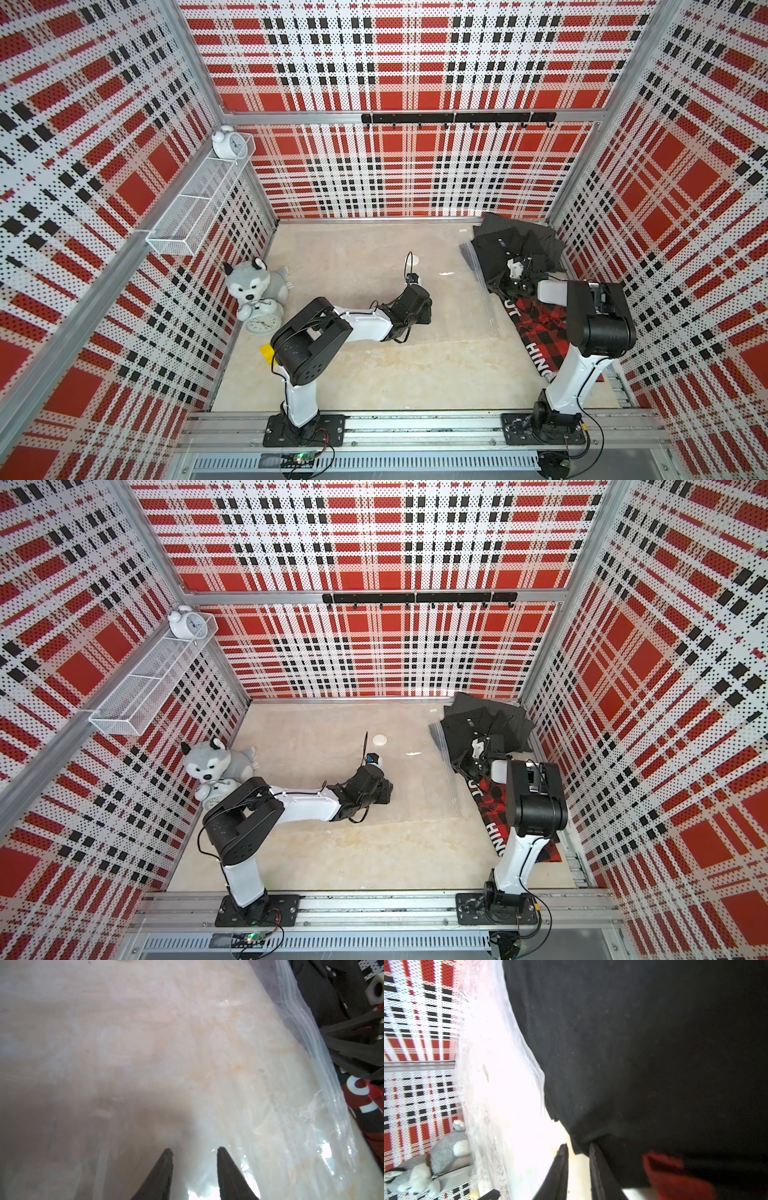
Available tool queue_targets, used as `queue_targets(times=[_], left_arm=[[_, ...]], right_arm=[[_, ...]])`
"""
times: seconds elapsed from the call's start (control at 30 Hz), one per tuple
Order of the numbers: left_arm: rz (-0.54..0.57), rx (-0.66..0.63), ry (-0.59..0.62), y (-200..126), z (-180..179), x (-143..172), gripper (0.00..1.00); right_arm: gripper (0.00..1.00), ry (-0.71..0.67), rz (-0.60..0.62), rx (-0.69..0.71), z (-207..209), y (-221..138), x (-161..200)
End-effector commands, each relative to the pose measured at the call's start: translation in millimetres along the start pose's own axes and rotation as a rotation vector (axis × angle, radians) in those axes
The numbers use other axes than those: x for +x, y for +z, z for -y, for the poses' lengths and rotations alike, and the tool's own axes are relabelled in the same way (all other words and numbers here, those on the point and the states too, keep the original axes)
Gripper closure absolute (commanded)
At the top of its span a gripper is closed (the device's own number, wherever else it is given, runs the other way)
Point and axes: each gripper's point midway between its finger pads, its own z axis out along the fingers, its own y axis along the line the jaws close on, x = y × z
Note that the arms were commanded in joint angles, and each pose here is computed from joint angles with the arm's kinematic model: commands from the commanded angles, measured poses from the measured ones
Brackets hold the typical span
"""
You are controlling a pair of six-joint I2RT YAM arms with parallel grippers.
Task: Place the folded shirt into the vacuum bag
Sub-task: Open the vacuum bag at the center of the board.
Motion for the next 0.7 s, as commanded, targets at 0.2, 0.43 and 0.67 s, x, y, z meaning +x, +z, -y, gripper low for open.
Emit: queue_targets(times=[0.2, 0.43, 0.67], left_arm=[[-0.060, -0.091, 0.082, 15.0, -20.3, 32.0, 0.60], [-0.086, -0.113, 0.093, 14.2, -28.6, 46.2, 0.61], [-0.141, -0.156, 0.093, 0.1, -53.6, 76.7, 0.61]], right_arm=[[0.73, -0.001, 0.006, -0.152, -22.0, 14.1, -16.2], [0.73, 0.008, 0.035, -0.157, -23.6, 14.4, -28.0], [0.73, 0.031, 0.014, -0.192, -23.4, 17.8, -21.2]])
